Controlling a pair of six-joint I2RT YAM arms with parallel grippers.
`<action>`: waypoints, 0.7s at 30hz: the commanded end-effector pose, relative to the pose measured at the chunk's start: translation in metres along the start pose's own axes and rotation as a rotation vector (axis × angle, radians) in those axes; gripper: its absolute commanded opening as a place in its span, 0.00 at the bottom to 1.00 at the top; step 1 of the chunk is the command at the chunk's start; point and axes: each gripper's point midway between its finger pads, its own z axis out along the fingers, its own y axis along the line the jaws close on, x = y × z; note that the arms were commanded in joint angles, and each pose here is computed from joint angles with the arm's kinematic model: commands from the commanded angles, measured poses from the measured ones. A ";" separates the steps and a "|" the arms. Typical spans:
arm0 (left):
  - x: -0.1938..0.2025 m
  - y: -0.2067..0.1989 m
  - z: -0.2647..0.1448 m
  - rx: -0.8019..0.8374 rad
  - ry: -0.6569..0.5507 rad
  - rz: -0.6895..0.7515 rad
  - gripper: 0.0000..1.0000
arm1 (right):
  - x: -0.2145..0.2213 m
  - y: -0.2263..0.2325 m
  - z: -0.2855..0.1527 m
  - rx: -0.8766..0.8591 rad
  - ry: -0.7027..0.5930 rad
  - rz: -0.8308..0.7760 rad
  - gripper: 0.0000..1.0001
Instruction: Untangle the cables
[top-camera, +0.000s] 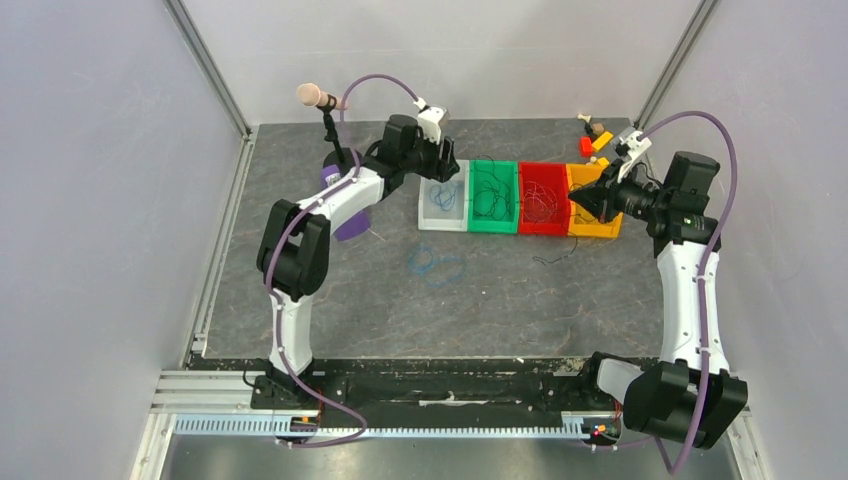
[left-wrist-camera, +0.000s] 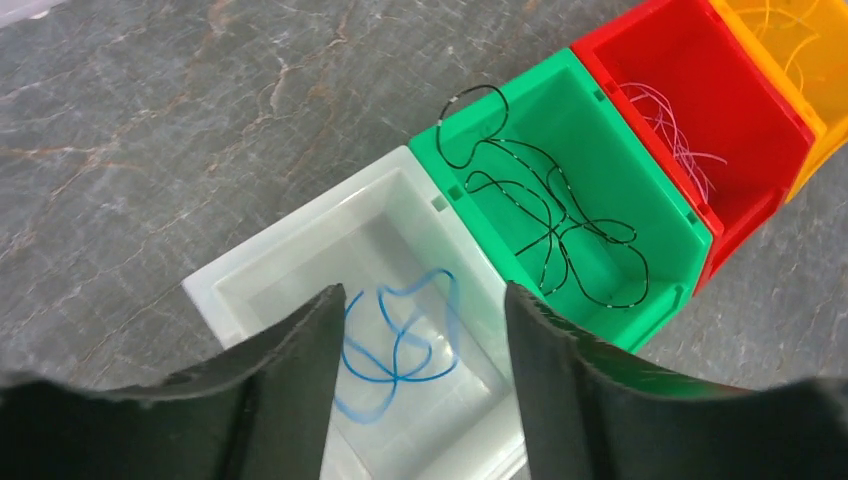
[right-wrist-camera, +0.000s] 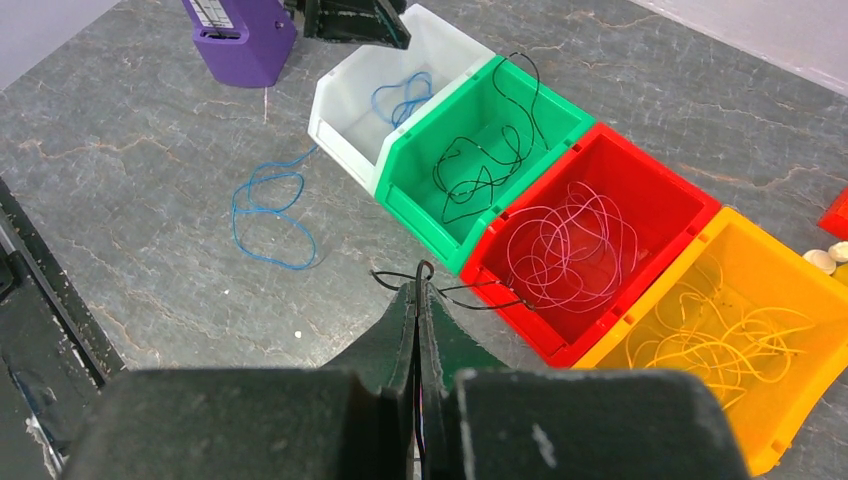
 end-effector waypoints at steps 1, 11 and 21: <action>-0.067 -0.002 -0.037 0.000 -0.068 0.083 0.71 | -0.017 0.003 -0.003 0.004 -0.022 -0.058 0.00; 0.086 -0.067 -0.186 0.596 0.485 0.573 0.78 | -0.010 0.012 -0.006 -0.015 -0.018 -0.077 0.00; 0.149 -0.061 -0.154 0.608 0.579 0.770 0.77 | -0.008 0.010 -0.005 -0.002 -0.008 -0.071 0.00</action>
